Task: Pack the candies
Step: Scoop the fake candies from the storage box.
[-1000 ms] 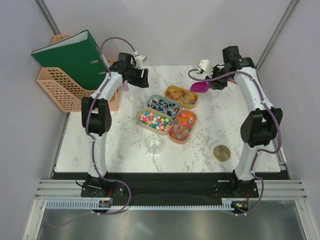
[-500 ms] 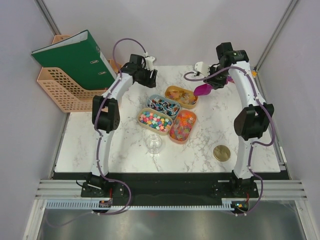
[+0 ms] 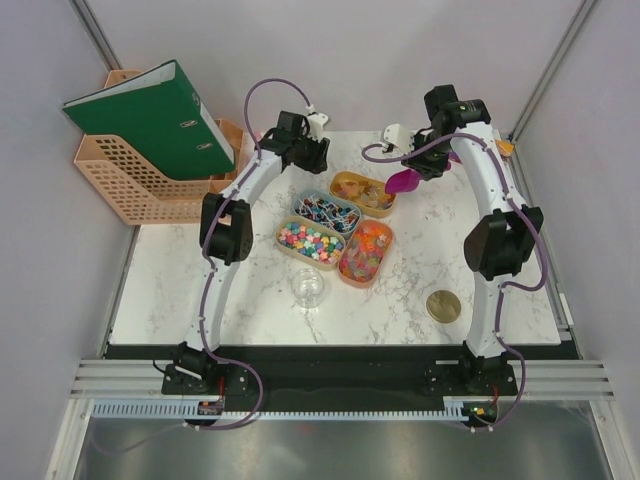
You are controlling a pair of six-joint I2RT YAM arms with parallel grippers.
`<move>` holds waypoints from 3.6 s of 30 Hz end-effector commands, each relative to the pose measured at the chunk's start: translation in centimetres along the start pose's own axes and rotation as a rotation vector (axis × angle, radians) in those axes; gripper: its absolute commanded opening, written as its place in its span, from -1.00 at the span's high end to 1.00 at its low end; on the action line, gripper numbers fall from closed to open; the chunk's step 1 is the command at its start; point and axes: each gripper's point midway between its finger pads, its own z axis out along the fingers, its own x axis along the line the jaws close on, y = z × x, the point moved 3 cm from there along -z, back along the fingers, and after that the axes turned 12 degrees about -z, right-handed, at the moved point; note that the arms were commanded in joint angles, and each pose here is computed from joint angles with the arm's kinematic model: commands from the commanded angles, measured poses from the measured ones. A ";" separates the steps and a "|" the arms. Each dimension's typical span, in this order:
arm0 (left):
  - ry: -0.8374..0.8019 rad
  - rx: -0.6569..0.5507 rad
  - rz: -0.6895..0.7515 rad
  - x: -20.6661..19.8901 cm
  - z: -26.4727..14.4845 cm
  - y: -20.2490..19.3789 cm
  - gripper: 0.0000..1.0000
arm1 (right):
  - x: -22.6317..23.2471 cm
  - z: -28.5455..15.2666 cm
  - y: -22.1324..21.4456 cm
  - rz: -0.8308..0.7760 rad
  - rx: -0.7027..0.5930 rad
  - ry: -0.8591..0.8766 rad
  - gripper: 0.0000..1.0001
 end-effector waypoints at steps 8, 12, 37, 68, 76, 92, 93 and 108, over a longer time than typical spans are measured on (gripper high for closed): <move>-0.093 0.039 -0.002 -3.5 1.4 -1.5 -0.08 | 1.5 -1.5 -0.3 0.047 0.069 0.027 1.00; -0.113 0.085 -0.024 -4.6 1.7 -3.2 -0.04 | 1.8 -1.8 -0.1 0.042 0.080 0.033 1.00; -0.188 0.146 -0.080 -6.9 0.5 -4.3 0.02 | 4.8 1.6 -1.7 0.069 0.330 0.158 1.00; -0.248 0.132 -0.121 -7.9 -0.5 -2.9 0.05 | 3.5 9.4 1.6 0.003 0.475 0.162 1.00; -0.239 0.138 -0.125 -7.4 -1.0 -3.0 0.05 | 5.7 11.0 1.8 0.113 0.475 0.213 1.00; -0.199 0.126 -0.107 -7.0 -1.9 -2.4 -0.02 | 8.2 14.3 3.1 0.251 0.354 0.281 1.00; -0.195 0.125 -0.106 -6.9 -1.9 -2.5 -0.04 | 8.7 14.5 3.1 0.256 0.352 0.297 1.00; -0.173 0.094 -0.048 -6.3 -4.1 -1.2 -0.27 | 7.9 14.9 3.8 0.383 0.145 0.223 0.99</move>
